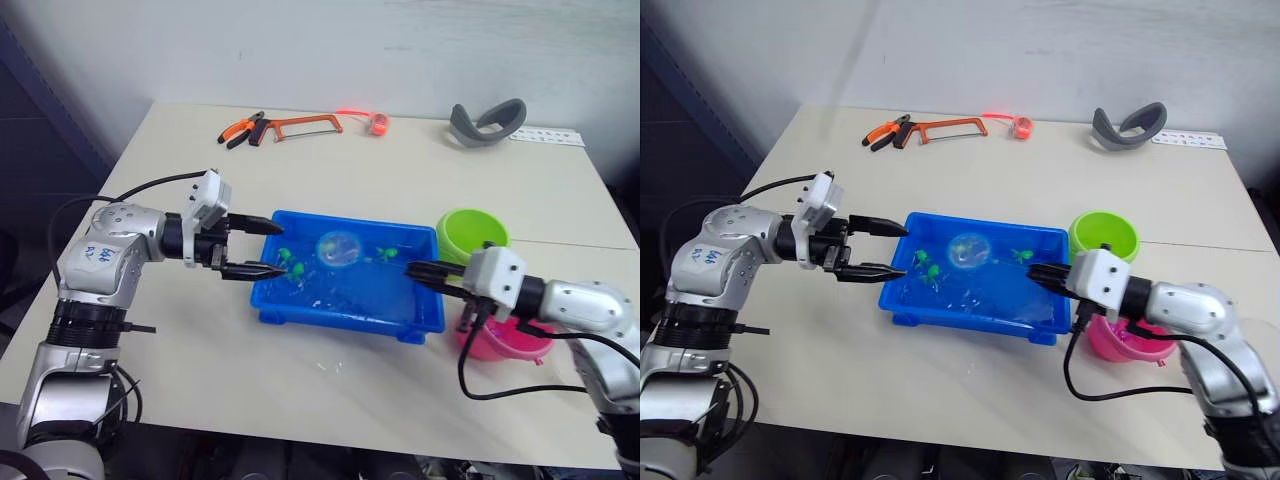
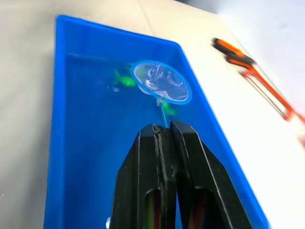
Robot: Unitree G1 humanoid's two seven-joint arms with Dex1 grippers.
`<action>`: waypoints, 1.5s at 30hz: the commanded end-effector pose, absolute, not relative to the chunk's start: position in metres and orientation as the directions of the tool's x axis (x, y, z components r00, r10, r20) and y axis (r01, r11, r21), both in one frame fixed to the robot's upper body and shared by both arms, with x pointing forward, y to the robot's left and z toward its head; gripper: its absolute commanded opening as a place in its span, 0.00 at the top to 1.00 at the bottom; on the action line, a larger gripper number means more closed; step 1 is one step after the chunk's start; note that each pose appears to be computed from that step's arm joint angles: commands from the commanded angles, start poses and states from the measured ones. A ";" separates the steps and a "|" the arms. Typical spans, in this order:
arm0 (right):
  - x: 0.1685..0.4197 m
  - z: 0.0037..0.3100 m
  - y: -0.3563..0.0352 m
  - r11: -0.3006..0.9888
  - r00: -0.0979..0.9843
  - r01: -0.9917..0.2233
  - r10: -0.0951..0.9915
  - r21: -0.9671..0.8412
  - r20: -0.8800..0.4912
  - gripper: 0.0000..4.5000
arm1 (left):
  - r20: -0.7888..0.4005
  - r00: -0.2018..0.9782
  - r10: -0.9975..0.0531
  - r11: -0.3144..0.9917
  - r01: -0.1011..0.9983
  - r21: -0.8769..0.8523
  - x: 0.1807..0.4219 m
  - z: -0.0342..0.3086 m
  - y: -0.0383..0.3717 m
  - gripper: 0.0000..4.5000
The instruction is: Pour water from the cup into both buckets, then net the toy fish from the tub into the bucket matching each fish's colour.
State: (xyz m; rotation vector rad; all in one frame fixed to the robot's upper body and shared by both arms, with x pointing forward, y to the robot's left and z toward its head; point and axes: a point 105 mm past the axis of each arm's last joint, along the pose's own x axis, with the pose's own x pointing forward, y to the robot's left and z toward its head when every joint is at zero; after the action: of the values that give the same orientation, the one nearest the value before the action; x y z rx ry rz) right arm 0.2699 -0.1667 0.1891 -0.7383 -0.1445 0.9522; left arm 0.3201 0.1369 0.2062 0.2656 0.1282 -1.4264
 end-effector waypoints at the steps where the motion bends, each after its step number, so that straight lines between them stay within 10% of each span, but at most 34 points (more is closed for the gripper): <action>1: 0.264 0.198 -0.165 0.346 0.611 -0.646 0.769 -0.680 -0.189 1.00 | -0.295 0.159 -0.942 0.118 0.981 0.151 0.327 0.208 0.145 0.01; 23: 0.295 0.158 -0.119 0.214 0.453 -0.807 0.822 -0.550 -0.345 1.00 | -0.444 0.268 -0.855 0.188 0.958 0.216 0.328 0.202 0.192 0.01; 36: 0.264 0.171 -0.128 0.250 0.417 -0.864 0.843 -0.437 -0.341 1.00 | -0.399 0.179 -0.899 0.111 0.976 0.186 0.316 0.199 0.161 0.01; 45: 0.255 0.173 -0.166 0.560 0.605 -0.795 0.712 -0.233 -0.356 1.00 | -0.353 0.113 -0.929 0.045 0.980 0.194 0.312 0.204 0.140 0.01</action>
State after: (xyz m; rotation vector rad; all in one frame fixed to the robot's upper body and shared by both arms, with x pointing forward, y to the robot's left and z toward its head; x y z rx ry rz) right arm 0.2574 -0.1645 0.1641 -0.4170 0.2443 0.9368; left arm 0.3145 0.1455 0.1909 0.4173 0.1993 -1.4436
